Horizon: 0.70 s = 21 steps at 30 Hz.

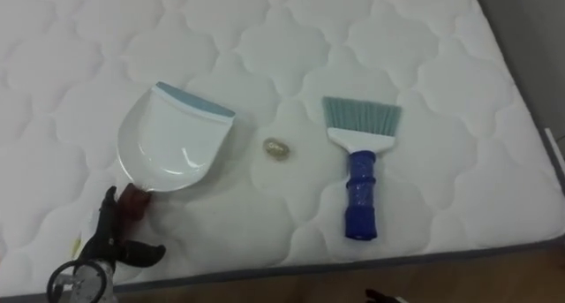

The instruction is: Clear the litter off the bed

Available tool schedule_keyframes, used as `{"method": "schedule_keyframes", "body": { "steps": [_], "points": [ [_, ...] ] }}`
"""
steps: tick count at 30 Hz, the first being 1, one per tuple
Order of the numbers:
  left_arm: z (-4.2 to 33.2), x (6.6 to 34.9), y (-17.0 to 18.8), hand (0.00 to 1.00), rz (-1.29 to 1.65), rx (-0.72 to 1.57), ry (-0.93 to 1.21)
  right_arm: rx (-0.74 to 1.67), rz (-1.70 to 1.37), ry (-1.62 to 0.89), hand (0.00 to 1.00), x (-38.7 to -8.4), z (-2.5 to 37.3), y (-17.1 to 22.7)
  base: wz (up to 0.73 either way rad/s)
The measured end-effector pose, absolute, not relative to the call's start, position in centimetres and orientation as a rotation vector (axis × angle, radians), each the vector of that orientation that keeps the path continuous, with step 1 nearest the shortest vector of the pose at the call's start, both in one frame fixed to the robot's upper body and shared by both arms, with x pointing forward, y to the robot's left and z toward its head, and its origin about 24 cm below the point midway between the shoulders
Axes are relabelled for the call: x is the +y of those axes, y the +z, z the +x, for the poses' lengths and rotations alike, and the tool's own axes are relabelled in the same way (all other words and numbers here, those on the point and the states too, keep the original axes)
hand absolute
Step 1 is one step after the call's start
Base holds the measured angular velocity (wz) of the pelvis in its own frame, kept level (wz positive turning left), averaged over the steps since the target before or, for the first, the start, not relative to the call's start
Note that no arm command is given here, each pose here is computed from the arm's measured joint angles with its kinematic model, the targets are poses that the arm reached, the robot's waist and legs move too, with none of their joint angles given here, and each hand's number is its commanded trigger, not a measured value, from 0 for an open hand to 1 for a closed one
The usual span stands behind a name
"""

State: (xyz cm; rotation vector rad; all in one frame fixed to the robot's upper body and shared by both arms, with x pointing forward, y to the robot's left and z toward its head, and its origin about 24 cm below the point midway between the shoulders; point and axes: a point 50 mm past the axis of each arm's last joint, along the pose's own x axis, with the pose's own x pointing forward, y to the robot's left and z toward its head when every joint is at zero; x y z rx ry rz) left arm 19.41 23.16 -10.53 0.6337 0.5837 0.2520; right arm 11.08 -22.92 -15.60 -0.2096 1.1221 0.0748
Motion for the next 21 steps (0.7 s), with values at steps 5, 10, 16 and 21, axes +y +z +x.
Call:
{"method": "schedule_keyframes", "body": {
  "steps": [5, 10, 16, 21],
  "points": [
    [18.9, 24.1, -10.9, 0.0, 0.627, 0.634, 0.281, 1.057, -0.241, 0.05, 0.0, -23.1, 13.1, -14.9, -0.36],
    [19.7, 24.5, -10.8, 0.0, 0.615, 0.659, 0.287, 1.079, -0.255, 0.03, 0.0, -23.3, 12.4, -15.2, 0.17],
    [19.9, 24.0, -10.9, 0.0, 0.613, 0.67, 0.255, 1.103, -0.239, 0.018, 0.0, -23.3, 12.2, -15.3, 0.03],
    [20.1, 24.1, -11.1, 0.0, 0.615, 0.71, 0.235, 1.129, -0.226, 0.003, 0.0, -23.4, 12.1, -15.3, -0.01]
  ]
}}
